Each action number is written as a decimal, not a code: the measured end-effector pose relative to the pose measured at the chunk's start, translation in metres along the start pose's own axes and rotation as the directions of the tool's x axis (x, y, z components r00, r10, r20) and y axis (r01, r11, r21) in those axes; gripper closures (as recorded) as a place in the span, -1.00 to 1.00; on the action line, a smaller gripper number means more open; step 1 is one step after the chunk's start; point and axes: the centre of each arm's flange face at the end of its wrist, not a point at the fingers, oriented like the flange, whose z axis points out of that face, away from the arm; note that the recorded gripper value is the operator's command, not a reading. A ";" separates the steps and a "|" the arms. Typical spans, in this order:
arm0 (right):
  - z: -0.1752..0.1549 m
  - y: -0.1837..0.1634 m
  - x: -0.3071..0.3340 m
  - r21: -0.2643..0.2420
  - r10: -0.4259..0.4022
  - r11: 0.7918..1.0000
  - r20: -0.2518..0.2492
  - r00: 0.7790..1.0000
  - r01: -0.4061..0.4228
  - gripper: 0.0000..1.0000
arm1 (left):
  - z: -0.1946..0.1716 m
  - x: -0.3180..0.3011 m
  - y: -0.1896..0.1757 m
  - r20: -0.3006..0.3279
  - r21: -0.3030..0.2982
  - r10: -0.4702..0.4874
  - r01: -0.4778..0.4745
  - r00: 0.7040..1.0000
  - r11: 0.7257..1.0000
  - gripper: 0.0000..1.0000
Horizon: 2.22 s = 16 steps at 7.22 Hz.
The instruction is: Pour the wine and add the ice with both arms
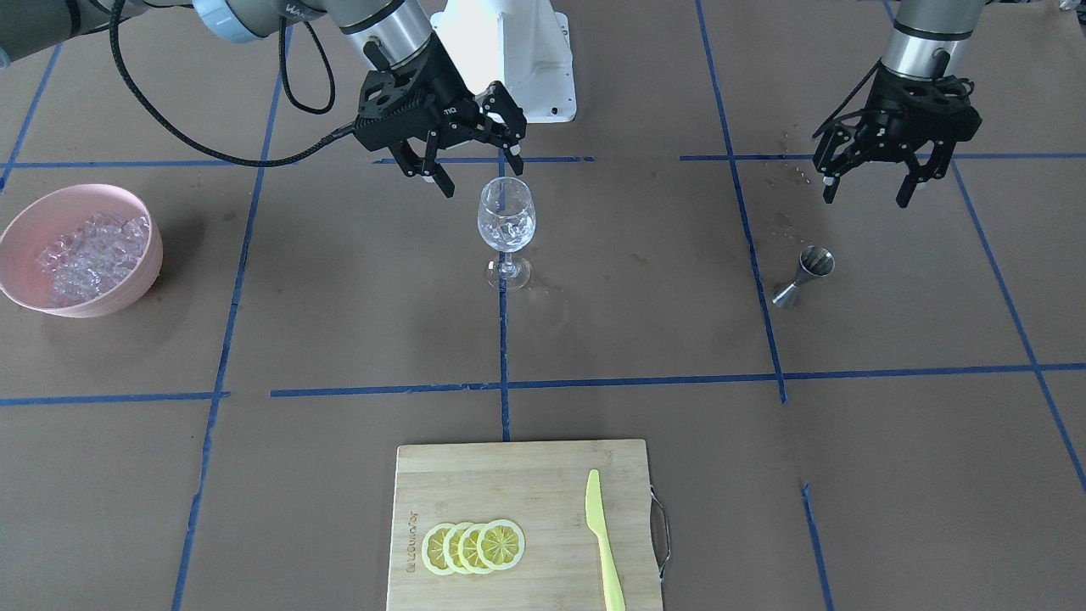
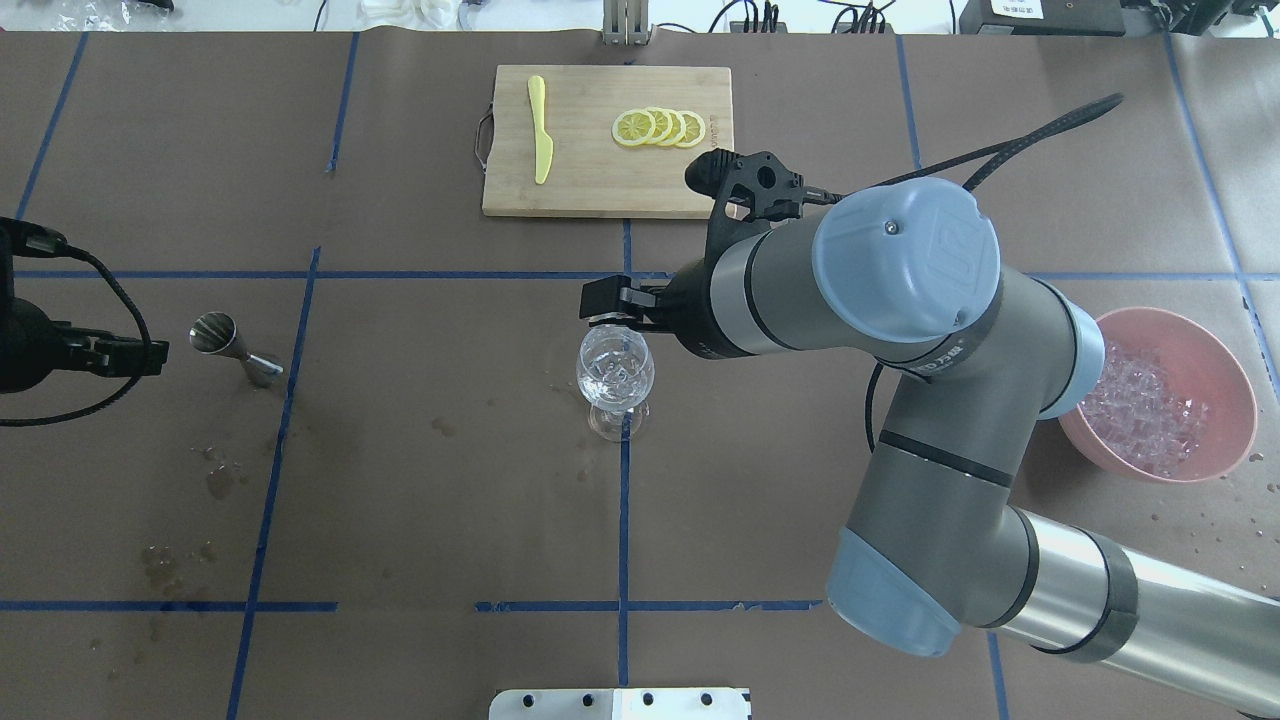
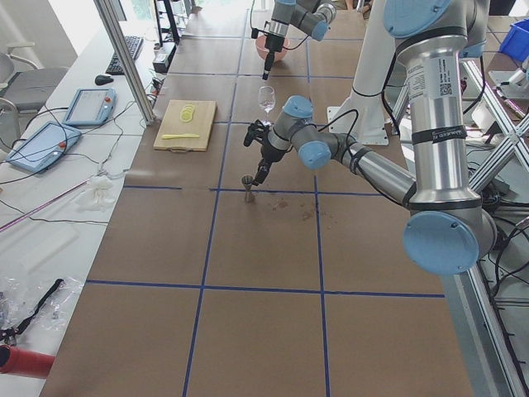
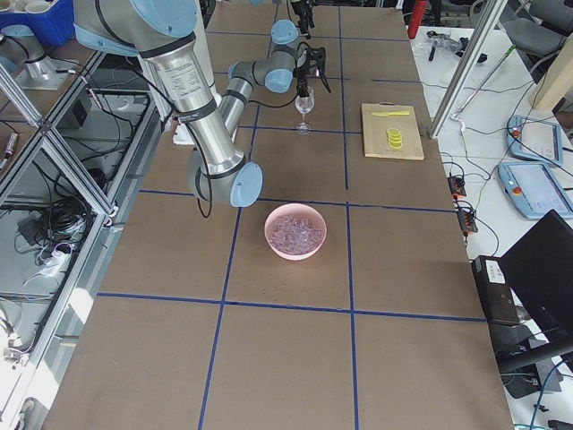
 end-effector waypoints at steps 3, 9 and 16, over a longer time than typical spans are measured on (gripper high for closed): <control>-0.015 -0.045 0.038 -0.005 -0.118 0.993 -0.204 0.972 0.119 -1.00 | -0.030 -0.074 -0.040 -0.068 -0.020 0.053 -0.055 0.996 0.998 -1.00; -0.091 -0.216 0.288 -0.344 -0.406 0.895 -0.367 0.837 0.283 -1.00 | -0.029 -0.184 -0.114 -0.007 -0.207 0.087 -0.086 0.996 0.975 -1.00; -0.208 -0.268 0.572 -0.381 -0.314 0.905 -0.295 0.903 0.190 -1.00 | 0.008 -0.340 -0.080 -0.053 -0.364 -0.064 0.040 0.997 0.930 -1.00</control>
